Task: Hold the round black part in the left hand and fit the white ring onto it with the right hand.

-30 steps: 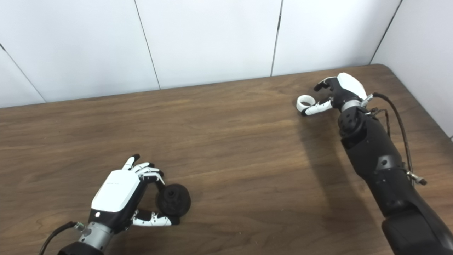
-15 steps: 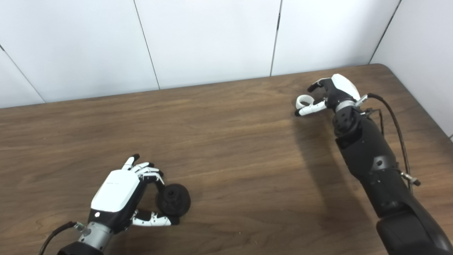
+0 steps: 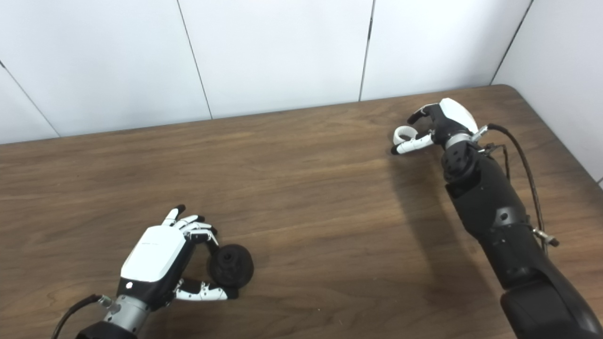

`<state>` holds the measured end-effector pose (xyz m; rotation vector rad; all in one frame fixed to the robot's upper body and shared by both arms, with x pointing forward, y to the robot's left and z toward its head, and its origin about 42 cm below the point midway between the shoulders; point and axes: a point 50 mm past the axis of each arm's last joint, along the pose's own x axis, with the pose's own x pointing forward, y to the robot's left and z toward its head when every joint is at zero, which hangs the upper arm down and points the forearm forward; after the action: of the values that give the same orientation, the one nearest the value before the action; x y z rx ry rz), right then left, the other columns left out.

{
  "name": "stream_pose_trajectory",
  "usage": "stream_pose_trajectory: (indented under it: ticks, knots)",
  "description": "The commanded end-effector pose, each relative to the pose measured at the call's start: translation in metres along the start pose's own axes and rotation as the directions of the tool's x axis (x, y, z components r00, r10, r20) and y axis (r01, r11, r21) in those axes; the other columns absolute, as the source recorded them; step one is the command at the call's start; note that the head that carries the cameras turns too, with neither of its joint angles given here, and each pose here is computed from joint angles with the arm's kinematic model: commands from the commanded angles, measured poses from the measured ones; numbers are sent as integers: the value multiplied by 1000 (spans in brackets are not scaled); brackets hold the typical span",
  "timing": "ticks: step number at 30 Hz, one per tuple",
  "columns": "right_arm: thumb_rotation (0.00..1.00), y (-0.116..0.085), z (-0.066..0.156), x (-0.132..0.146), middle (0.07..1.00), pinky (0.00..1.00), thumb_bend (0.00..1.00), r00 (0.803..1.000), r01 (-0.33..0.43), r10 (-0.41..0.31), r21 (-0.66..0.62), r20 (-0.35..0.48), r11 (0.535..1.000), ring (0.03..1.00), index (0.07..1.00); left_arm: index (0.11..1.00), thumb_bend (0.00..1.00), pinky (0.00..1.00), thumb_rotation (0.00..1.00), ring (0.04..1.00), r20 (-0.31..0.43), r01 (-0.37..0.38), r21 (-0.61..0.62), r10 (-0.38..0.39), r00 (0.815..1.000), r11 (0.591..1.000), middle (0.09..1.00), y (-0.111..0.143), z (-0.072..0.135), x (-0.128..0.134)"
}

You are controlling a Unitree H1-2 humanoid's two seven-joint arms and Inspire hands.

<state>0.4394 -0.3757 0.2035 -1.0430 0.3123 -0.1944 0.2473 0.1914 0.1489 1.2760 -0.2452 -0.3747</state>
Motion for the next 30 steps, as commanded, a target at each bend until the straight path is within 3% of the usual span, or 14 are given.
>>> stream_pose_trajectory:
  ticks: [1,21,30]
  knots:
    - [254,-25,6,4,886,844,822,998,53,-52,-15,22,999,911,662,482,525,1000,53,858,-18,62,26,-62,998,998,734,-6,-7,-4]
    - [284,-23,-2,6,912,879,812,999,32,-32,-43,-7,999,946,664,482,524,1000,53,854,-20,62,24,-62,998,998,731,-5,-7,-5]
    - [282,-20,-5,6,890,865,809,999,30,-31,-53,-12,998,931,617,482,525,1000,54,859,-22,65,34,-64,998,997,735,-6,-8,-4]
